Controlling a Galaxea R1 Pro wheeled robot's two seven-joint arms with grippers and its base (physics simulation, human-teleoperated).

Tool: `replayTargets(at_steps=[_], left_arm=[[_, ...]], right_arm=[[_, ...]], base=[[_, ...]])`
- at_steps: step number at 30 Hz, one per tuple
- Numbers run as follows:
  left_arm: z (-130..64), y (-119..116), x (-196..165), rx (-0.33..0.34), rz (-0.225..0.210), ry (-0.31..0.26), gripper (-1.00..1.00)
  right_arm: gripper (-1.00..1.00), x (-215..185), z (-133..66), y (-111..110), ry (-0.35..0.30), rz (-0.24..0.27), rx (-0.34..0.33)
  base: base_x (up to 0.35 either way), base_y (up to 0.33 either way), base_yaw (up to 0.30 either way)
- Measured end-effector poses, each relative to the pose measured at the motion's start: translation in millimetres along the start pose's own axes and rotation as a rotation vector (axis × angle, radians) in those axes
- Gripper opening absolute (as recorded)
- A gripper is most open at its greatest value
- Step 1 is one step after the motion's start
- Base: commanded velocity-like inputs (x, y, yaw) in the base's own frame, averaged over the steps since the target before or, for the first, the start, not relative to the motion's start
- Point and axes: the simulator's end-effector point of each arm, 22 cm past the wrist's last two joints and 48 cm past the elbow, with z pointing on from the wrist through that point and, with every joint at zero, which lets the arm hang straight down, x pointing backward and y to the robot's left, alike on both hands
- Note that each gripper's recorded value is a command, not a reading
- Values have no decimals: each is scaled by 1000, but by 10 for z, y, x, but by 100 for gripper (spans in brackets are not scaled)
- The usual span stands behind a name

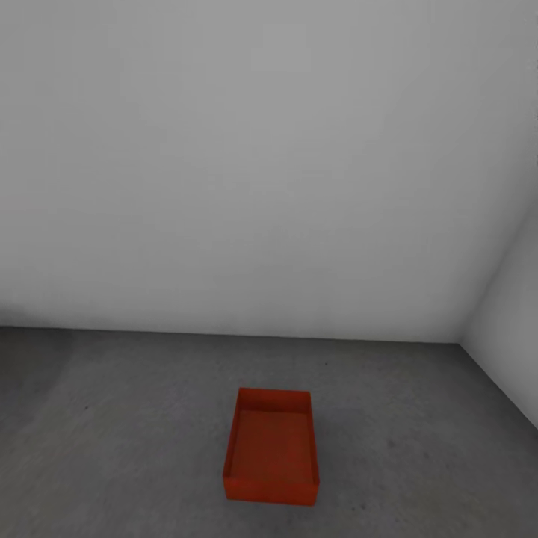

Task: Move the two storage containers from the living room to the garage. In the garage, place one container on the floor and stack the other container on top of it (either order is fine).

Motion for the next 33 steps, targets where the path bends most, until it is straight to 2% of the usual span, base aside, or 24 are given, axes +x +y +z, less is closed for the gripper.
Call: replayTargets(at_steps=[8, 33], left_arm=[[-16, -98, -70, 68, -4, -14, 100], [-71, -124, -241, 89, -10, -56, 100]], right_arm=[[100, -52, -5, -5, -13, -2, 1], [100, -203, -24, -33, -51, 11, 8]], base=[[0, 0, 0], [0, 0, 0]])
